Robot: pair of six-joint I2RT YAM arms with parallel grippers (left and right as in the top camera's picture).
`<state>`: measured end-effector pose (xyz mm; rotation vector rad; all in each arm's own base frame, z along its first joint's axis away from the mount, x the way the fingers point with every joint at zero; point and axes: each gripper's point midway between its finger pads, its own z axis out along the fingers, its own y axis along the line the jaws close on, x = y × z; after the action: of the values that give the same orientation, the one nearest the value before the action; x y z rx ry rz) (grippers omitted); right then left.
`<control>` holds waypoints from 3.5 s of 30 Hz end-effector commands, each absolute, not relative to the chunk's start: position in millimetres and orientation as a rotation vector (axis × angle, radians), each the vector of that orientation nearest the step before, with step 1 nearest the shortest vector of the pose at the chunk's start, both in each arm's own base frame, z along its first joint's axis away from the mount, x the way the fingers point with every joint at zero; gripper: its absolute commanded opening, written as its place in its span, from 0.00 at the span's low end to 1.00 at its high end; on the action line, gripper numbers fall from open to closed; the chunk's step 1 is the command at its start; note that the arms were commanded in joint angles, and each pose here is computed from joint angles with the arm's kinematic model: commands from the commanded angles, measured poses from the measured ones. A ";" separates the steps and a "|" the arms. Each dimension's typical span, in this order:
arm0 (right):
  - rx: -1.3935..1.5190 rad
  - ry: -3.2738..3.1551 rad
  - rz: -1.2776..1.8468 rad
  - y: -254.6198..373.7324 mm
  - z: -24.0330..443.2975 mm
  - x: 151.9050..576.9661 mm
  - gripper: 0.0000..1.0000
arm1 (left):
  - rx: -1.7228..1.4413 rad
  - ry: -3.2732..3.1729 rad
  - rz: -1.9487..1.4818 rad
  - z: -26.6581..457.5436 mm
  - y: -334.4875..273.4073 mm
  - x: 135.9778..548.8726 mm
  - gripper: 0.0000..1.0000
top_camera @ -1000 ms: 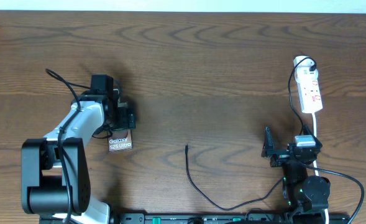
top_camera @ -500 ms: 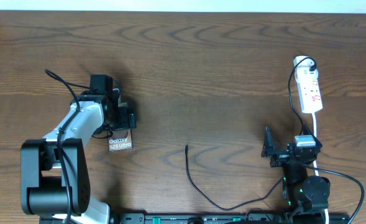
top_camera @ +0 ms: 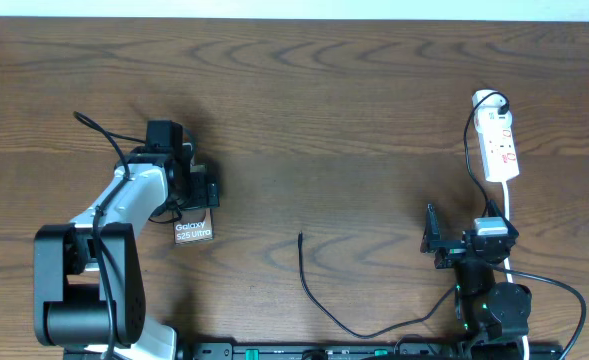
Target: Plug charger to phone and switch on socket
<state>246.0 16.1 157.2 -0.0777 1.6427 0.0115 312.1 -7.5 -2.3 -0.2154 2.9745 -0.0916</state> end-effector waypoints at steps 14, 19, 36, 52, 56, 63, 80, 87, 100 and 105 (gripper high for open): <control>-0.076 1.642 -0.010 12.9 157.0 245.9 0.99 | -0.244 3.121 -0.100 -37.8 -9.3 278.7 0.94; -0.076 1.642 -0.010 12.9 157.0 245.9 0.99 | -0.244 3.122 -0.089 -38.0 -8.0 278.5 0.94; -0.075 1.642 -0.010 12.9 157.0 245.9 0.99 | -0.244 3.124 -0.060 -38.9 -5.0 277.8 0.94; -0.076 1.642 -0.010 12.9 157.0 245.9 0.99 | -0.257 3.127 -0.062 -43.7 -5.3 272.5 0.94; -0.076 1.642 -0.010 12.9 157.0 245.9 0.99 | -0.257 3.128 -0.089 -43.7 -8.3 272.6 0.94; -0.076 1.642 -0.010 12.9 157.0 245.9 0.99 | -0.257 3.128 -0.108 -43.5 -10.4 272.6 0.94; -0.075 1.642 -0.010 12.9 157.0 245.9 0.99 | -0.257 3.129 -0.138 -43.3 -13.6 272.5 0.75; -0.075 1.642 -0.010 12.9 157.0 245.9 0.99 | -0.257 3.129 -0.138 -43.3 -13.6 272.5 0.75; -0.076 1.642 -0.010 12.9 157.0 245.9 0.99 | -0.256 3.128 -0.138 -43.3 -13.6 272.6 0.19; -0.076 1.642 -0.010 12.9 157.0 245.9 0.99 | -0.256 3.127 -0.138 -43.2 -13.6 272.8 0.08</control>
<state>246.0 16.0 157.2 -0.0774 1.6428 0.0112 313.8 0.7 -6.3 -0.2199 2.9681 -0.0174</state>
